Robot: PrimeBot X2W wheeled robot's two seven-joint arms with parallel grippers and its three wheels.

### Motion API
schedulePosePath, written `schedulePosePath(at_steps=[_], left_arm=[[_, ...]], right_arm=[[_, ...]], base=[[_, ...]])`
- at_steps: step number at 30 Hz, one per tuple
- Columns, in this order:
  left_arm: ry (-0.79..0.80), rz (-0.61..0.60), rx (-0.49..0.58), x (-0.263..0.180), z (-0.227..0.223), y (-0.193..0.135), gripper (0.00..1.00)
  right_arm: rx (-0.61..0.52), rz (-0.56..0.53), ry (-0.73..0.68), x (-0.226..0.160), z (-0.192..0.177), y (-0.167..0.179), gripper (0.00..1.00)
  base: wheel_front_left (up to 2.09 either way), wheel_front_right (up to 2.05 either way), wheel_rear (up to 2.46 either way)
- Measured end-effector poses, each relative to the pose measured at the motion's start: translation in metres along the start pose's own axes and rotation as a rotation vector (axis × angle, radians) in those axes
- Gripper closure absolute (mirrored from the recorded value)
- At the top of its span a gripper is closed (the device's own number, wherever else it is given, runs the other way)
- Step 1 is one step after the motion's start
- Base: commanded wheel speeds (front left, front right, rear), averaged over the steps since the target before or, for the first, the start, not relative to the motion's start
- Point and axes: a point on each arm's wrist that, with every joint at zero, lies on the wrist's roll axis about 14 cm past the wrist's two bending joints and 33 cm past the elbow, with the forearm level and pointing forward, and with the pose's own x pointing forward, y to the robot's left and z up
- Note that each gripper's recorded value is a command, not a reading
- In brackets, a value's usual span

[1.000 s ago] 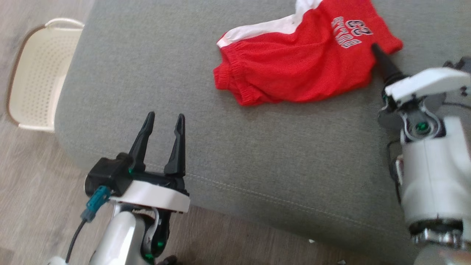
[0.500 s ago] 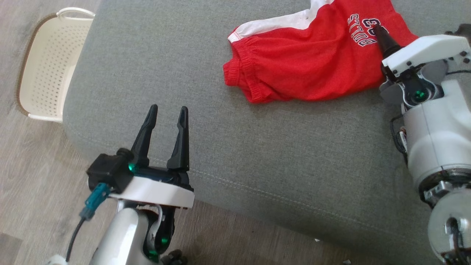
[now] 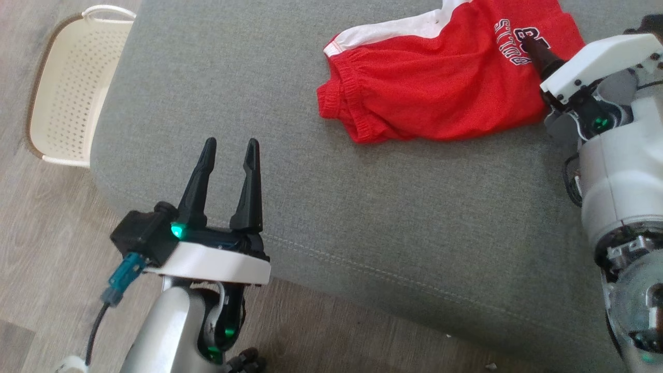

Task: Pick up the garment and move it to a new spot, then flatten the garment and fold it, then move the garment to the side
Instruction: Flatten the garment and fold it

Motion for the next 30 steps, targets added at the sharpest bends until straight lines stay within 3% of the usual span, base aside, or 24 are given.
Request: schedulePosePath(at_steps=[2,3,4,5,17,30], left_arm=[[0.000,0.002,-0.004,0.001,0.000,0.000,0.00],[0.000,0.002,-0.004,0.001,0.000,0.000,0.00],[0.001,0.003,-0.005,0.002,0.000,0.001,0.00],[0.000,0.004,-0.008,0.003,0.000,0.001,0.00],[-0.028,-0.021,-0.020,0.009,0.007,-0.006,0.00],[-0.061,-0.124,-0.038,0.014,0.015,-0.037,0.00]], right_arm=[[-0.015,-0.007,0.009,0.002,0.001,0.000,0.00],[-0.023,-0.010,0.015,0.002,0.001,0.001,0.53],[-0.026,-0.011,0.015,0.003,0.003,0.001,0.93],[-0.027,-0.012,0.010,0.003,0.005,0.002,1.00],[0.006,-0.033,-0.090,-0.012,0.017,-0.005,1.00],[0.041,-0.063,-0.306,-0.061,0.043,-0.024,1.00]], base=[[0.00,0.00,0.00],[0.00,0.00,0.00],[0.00,0.00,0.00],[0.00,0.00,0.00],[0.00,0.00,0.00],[0.00,0.00,0.00]])
